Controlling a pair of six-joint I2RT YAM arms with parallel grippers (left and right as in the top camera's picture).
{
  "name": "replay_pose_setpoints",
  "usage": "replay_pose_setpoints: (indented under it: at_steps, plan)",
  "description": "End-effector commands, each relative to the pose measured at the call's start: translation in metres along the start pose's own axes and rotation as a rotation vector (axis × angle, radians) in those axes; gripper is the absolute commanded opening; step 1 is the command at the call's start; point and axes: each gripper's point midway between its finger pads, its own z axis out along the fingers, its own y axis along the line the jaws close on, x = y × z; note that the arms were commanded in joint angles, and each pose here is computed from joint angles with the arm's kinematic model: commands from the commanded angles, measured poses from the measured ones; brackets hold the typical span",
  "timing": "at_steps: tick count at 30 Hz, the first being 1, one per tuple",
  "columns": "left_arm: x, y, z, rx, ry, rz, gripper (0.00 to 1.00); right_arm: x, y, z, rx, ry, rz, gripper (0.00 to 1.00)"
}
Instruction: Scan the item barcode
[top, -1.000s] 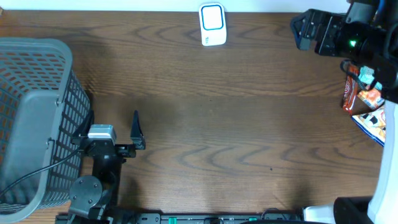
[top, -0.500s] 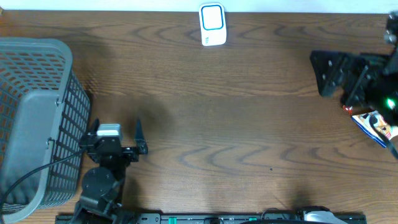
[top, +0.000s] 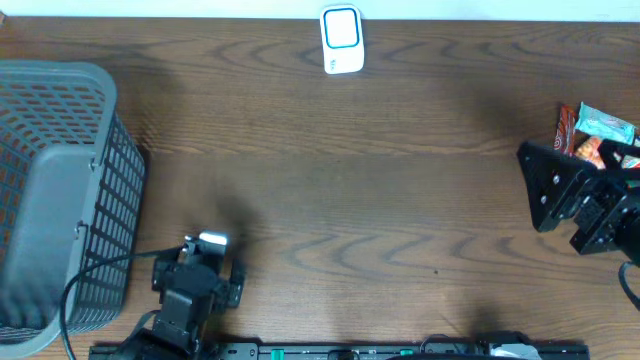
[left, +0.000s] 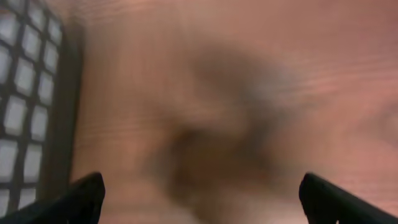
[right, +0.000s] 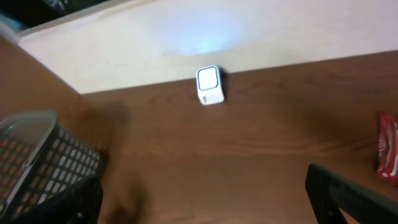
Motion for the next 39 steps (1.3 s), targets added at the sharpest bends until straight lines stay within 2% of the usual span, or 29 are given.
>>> replay_pose_setpoints:
  at_steps: [1,4,19,25,29,32,39]
  plan:
    - [0.015,0.003,-0.002,-0.015,0.06,0.013,1.0,0.008,0.011,0.007,-0.075,0.056,0.019,0.99]
    - [0.026,0.004,-0.003,-0.017,0.105,0.028,1.0,0.013,0.013,0.01,-0.092,0.085,0.035,0.99]
    - [0.027,0.004,-0.003,-0.017,0.106,0.029,1.0,0.045,0.003,0.013,-0.047,0.23,0.085,0.99]
    - [0.027,0.004,-0.003,-0.017,0.106,0.029,0.99,0.046,0.006,0.012,-0.066,0.232,0.078,0.99]
    - [0.027,0.004,-0.003,-0.017,0.106,0.029,1.0,0.032,-0.009,0.004,0.027,0.125,-0.025,0.99]
    - [0.027,0.004,-0.003,-0.017,0.106,0.029,1.0,0.023,-0.005,-0.006,0.008,0.015,-0.122,0.99]
    - [0.027,0.004,-0.003,-0.017,0.106,0.029,1.0,0.033,-0.005,-0.026,-0.01,-0.252,-0.332,0.99]
